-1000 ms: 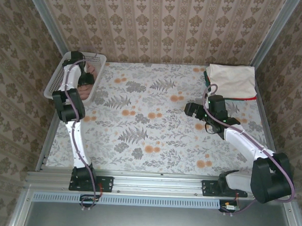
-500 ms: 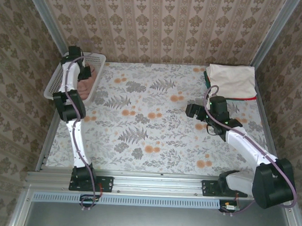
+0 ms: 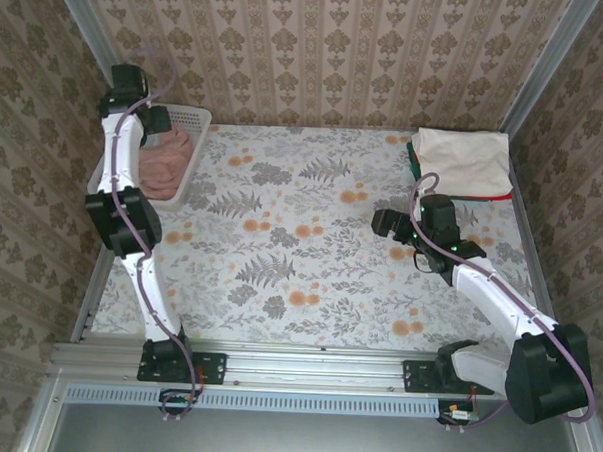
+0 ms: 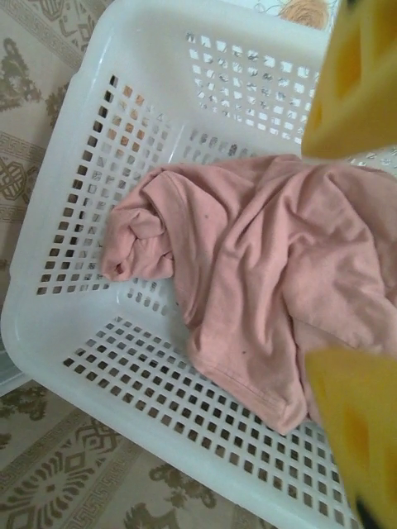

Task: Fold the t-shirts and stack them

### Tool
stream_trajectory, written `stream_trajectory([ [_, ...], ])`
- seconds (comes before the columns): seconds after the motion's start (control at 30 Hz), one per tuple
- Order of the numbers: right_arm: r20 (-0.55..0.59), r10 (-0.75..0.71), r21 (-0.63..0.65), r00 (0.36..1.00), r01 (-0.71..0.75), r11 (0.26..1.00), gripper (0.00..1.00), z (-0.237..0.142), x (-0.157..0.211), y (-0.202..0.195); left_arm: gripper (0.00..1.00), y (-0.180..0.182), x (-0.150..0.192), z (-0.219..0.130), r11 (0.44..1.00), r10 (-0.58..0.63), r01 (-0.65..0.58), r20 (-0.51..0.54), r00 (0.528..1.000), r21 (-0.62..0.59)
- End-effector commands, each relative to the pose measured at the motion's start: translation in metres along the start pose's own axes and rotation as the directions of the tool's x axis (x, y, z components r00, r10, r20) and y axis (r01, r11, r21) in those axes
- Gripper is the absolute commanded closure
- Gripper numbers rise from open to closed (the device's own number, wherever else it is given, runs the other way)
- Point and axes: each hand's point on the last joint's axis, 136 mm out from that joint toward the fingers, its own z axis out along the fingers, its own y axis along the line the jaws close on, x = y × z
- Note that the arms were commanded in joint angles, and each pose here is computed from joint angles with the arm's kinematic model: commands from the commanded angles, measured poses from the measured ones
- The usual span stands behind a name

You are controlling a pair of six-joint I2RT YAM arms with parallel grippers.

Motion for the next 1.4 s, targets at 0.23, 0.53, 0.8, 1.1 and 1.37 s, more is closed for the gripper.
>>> stream_trajectory([
  [0.23,0.000,-0.015,0.018,1.000,0.015,1.000,0.00,-0.002,0.005,-0.005,0.13,0.009,0.083,0.126,0.995,-0.086,0.097,-0.241,0.967,0.036],
  [0.53,-0.008,-0.015,0.021,1.000,0.015,1.000,0.00,0.001,0.012,-0.008,0.60,0.008,0.094,0.140,0.995,-0.095,0.102,-0.241,0.966,0.017],
  [0.8,-0.004,-0.011,0.017,1.000,0.011,1.000,0.00,0.001,0.011,-0.007,1.00,0.007,0.037,0.078,0.994,-0.106,0.110,-0.114,0.988,0.027],
  [1.1,0.016,0.000,-0.016,1.000,0.000,1.000,0.00,-0.006,0.005,0.000,1.00,-0.015,-0.072,-0.131,0.999,-0.052,0.048,0.283,0.958,0.022],
  [1.37,0.061,-0.002,-0.102,0.998,0.008,0.995,0.00,-0.024,-0.009,0.021,1.00,-0.105,-0.076,-0.313,0.974,0.043,-0.158,0.550,0.834,0.165],
])
